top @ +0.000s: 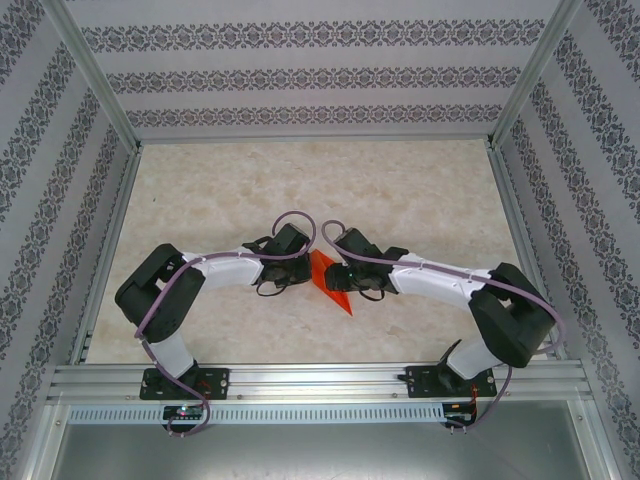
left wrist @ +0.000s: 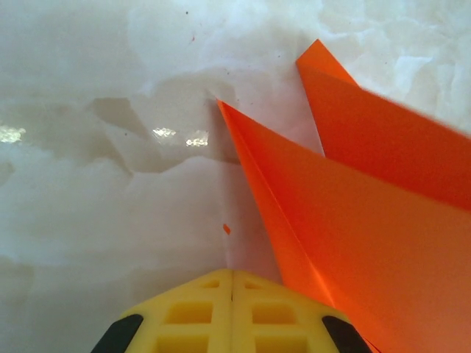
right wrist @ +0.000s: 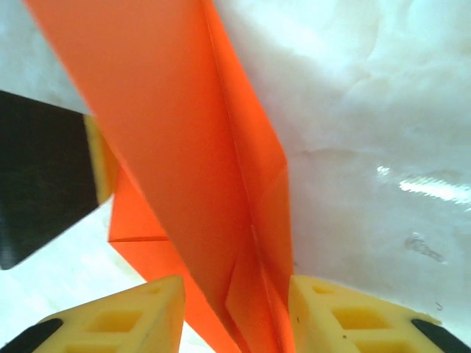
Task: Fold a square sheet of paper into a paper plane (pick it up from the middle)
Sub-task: Move the paper plane to the center of the table.
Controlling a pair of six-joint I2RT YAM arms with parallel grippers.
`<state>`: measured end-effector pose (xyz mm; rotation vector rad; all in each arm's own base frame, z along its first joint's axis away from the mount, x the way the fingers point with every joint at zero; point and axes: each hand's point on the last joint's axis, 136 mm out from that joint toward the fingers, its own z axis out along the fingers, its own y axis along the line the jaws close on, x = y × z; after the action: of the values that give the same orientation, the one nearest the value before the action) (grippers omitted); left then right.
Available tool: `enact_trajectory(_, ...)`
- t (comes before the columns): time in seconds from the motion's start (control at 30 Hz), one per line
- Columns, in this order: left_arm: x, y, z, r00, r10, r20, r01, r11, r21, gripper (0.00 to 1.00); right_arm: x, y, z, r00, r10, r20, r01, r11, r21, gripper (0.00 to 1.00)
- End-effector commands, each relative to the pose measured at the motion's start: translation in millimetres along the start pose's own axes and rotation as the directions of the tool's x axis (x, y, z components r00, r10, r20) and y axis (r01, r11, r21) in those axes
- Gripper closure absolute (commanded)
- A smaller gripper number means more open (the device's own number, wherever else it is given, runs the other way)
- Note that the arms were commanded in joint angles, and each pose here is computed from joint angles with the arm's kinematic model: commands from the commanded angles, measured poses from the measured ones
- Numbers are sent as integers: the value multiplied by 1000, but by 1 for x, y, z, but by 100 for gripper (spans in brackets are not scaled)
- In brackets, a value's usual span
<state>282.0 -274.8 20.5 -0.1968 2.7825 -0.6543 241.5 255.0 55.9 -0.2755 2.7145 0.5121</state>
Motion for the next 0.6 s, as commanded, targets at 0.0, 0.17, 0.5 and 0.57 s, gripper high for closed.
enact_trajectory(0.0,2,1,2,999,34,-3,-34,999,-5,98,-4,-11,-5,1000,0,29,-1,999,32,57)
enact_trajectory(0.17,1,-3,2,999,43,-4,-43,999,5,98,-1,-3,-2,1000,-18,6,18,1000,-8,57)
enact_trajectory(0.5,1,-6,3,999,47,-9,-47,999,19,98,6,9,2,999,-52,-9,51,997,-59,61)
enact_trajectory(0.57,1,-7,4,999,49,-10,-48,999,22,98,7,8,5,998,-55,-20,54,997,-47,62)
